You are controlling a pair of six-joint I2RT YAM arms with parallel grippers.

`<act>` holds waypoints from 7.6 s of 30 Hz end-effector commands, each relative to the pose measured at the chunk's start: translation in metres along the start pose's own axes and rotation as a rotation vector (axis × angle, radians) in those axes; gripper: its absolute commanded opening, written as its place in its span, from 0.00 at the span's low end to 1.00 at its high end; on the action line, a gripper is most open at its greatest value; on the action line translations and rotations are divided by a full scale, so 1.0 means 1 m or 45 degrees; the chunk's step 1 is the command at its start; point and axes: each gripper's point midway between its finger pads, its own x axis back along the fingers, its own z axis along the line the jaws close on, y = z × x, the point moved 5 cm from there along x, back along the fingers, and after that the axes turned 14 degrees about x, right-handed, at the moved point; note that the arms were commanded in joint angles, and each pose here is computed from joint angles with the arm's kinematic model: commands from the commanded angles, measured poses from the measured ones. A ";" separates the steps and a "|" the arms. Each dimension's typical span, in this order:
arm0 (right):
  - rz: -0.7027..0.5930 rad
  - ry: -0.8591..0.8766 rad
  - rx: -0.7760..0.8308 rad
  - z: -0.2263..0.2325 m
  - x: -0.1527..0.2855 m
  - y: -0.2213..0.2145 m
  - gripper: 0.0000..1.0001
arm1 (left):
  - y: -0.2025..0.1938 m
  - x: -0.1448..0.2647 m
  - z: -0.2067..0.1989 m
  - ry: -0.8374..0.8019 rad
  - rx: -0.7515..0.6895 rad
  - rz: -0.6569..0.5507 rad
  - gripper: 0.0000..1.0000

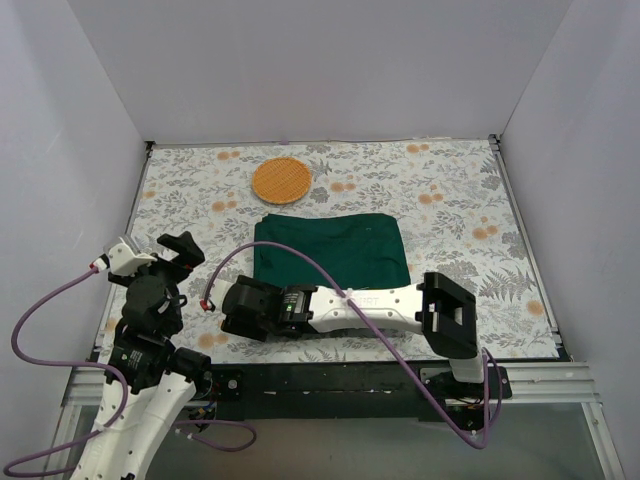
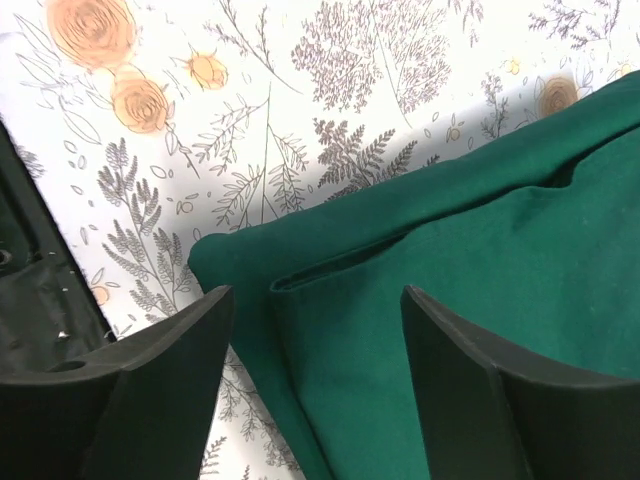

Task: Open and lay out the surgical kit
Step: Open the surgical kit at the center of the board.

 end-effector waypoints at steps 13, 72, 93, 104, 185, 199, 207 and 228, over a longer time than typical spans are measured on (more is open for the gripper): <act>0.045 -0.080 0.117 0.002 -0.007 0.009 0.39 | -0.008 -0.008 0.002 0.041 -0.053 0.018 0.98; 1.664 -1.679 -1.121 -0.200 0.274 -0.537 0.01 | -0.003 0.012 -0.010 -0.164 0.020 0.045 0.98; 0.305 -1.721 -1.731 -0.240 0.305 -0.399 0.85 | -0.064 -0.015 -0.065 -0.331 -0.172 0.568 0.98; -0.373 -1.548 -1.448 -0.225 0.344 -0.302 0.98 | -0.126 -0.025 -0.129 -0.351 -0.165 0.941 0.98; -0.436 -1.677 -1.293 -0.192 0.363 -0.287 0.96 | -0.363 0.200 -0.242 -0.725 -1.315 1.105 0.09; -0.443 -1.661 -1.287 -0.191 0.360 -0.287 0.96 | -0.352 0.178 -0.240 -0.682 -1.186 1.296 0.06; -0.446 -1.661 -1.283 -0.190 0.361 -0.286 0.96 | -0.344 0.171 -0.239 -0.688 -1.085 1.423 0.07; -0.468 -1.624 -1.251 -0.190 0.358 -0.280 0.95 | -0.299 0.068 -0.197 -0.319 -1.253 1.067 0.00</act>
